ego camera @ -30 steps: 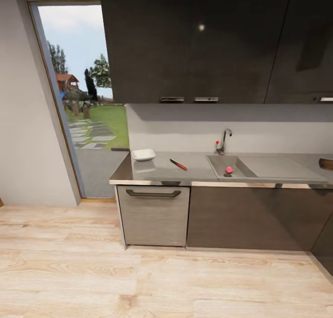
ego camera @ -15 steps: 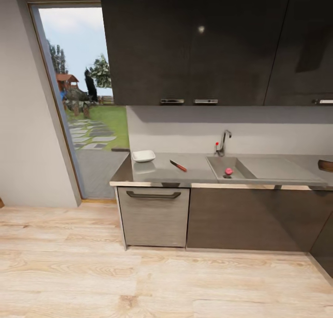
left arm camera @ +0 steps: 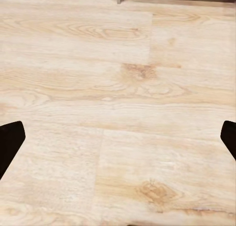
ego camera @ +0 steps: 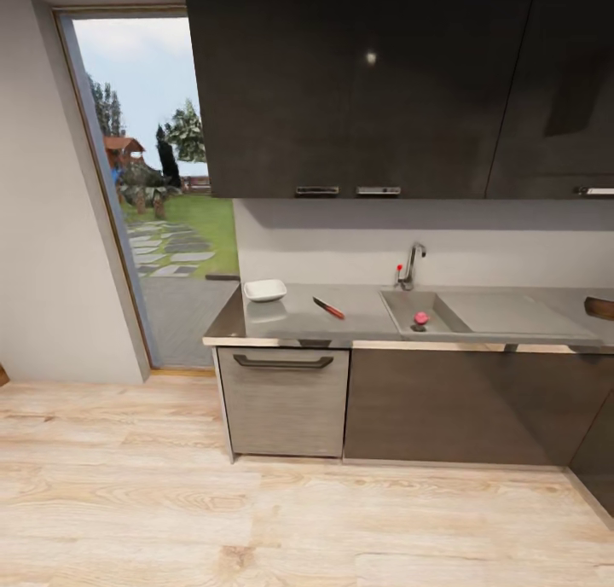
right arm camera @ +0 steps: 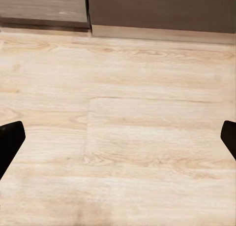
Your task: In the kitchen, take the Vidalia onion out of the sink, dice it on the chopping board with the paring knife, put the diced onion into the bowl on the countertop, then place both the paring knife and the chopping board into the sink.
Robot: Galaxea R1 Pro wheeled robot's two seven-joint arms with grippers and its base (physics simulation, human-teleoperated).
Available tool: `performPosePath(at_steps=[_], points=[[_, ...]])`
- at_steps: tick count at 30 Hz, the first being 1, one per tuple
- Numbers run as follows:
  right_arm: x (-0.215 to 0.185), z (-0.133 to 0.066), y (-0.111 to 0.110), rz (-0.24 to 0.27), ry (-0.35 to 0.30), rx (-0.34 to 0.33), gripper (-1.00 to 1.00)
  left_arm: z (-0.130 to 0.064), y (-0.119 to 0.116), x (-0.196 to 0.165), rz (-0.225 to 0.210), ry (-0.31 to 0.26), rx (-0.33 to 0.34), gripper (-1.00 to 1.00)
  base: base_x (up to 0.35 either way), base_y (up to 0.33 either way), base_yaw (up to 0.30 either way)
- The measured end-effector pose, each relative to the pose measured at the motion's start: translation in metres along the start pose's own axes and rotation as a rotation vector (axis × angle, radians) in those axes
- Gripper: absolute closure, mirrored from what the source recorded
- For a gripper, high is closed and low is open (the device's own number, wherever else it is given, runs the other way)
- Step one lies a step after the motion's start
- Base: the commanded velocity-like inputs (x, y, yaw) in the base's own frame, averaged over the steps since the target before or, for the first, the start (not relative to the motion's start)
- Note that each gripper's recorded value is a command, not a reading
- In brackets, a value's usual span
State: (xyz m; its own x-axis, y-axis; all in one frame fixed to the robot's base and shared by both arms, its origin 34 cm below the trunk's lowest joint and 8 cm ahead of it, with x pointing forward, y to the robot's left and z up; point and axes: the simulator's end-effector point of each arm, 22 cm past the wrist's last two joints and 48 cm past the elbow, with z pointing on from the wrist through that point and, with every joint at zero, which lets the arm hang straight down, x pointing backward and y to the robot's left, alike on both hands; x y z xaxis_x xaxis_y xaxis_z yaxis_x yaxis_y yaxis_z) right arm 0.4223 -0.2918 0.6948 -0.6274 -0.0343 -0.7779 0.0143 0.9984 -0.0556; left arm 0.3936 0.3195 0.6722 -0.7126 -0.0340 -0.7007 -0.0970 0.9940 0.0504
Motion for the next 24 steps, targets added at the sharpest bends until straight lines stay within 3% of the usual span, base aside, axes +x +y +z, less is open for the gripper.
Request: performPosePath(at_steps=[24], points=[[-0.010,-0.020,-0.002,-0.001,0.002,0.000,-1.00,-0.021,0.003,-0.009,0.001,0.000,-0.001,-1.00,0.000,0.000,0.000]])
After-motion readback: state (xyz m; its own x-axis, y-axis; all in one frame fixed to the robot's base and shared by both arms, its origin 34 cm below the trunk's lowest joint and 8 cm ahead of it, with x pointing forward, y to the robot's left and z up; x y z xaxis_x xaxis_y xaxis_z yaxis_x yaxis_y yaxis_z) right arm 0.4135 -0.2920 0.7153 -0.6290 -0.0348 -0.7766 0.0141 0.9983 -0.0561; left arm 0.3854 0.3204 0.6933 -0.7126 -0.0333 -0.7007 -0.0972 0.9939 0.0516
